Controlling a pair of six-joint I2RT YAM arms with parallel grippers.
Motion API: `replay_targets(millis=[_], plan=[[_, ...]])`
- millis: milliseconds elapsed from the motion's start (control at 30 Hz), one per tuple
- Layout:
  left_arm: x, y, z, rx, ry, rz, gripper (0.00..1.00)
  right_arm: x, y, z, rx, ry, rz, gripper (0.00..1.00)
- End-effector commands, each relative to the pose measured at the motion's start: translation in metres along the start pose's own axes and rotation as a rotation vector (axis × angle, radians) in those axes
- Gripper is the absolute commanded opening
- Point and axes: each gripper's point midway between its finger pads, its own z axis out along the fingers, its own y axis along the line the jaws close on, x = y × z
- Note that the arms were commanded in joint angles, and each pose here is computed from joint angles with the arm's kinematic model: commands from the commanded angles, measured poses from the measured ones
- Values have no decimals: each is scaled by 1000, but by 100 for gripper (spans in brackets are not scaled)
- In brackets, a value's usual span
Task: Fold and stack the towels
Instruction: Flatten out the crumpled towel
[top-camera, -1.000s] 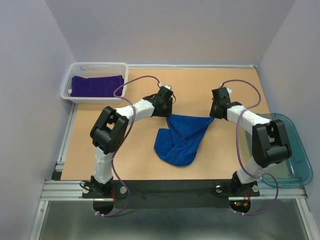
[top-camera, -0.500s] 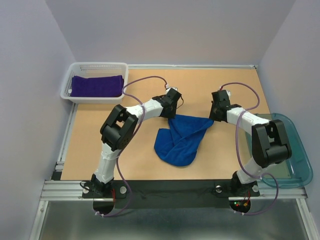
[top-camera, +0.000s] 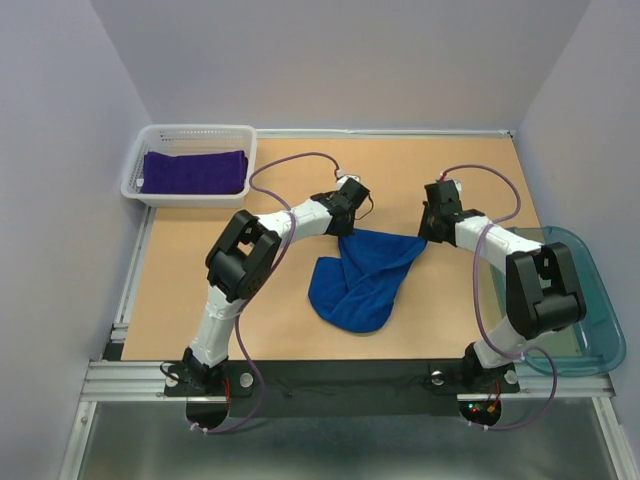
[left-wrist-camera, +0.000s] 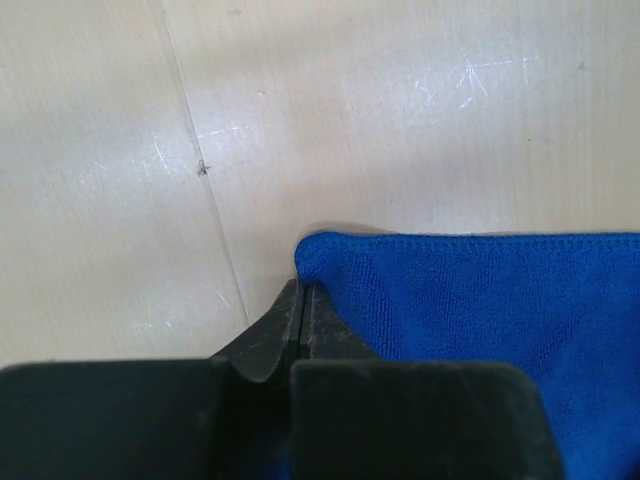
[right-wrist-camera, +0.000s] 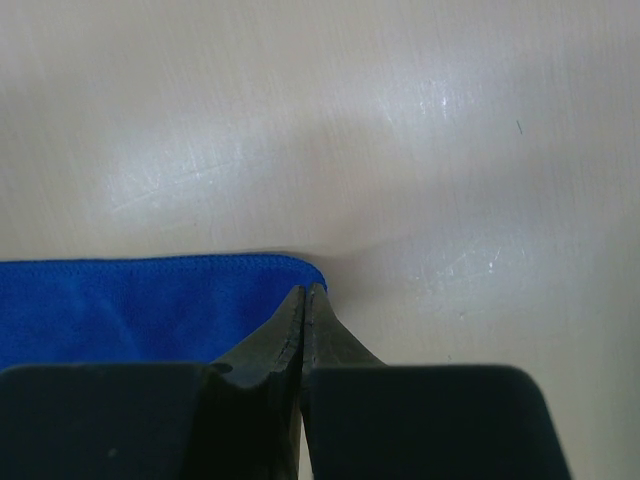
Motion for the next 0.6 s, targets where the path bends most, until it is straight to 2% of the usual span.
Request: replay_targets(millis=[0, 100, 300, 567], plan=[[33, 22, 10, -93, 105, 48, 0, -12, 8, 0, -37, -44, 2, 1], [22, 39, 2, -141, 71, 46, 0, -20, 15, 2, -55, -52, -9, 0], [-26, 87, -30, -204, -45, -33, 0, -33, 29, 5, -110, -58, -48, 0], [-80, 101, -71, -194, -179, -22, 0, -73, 54, -7, -203, -136, -83, 0]])
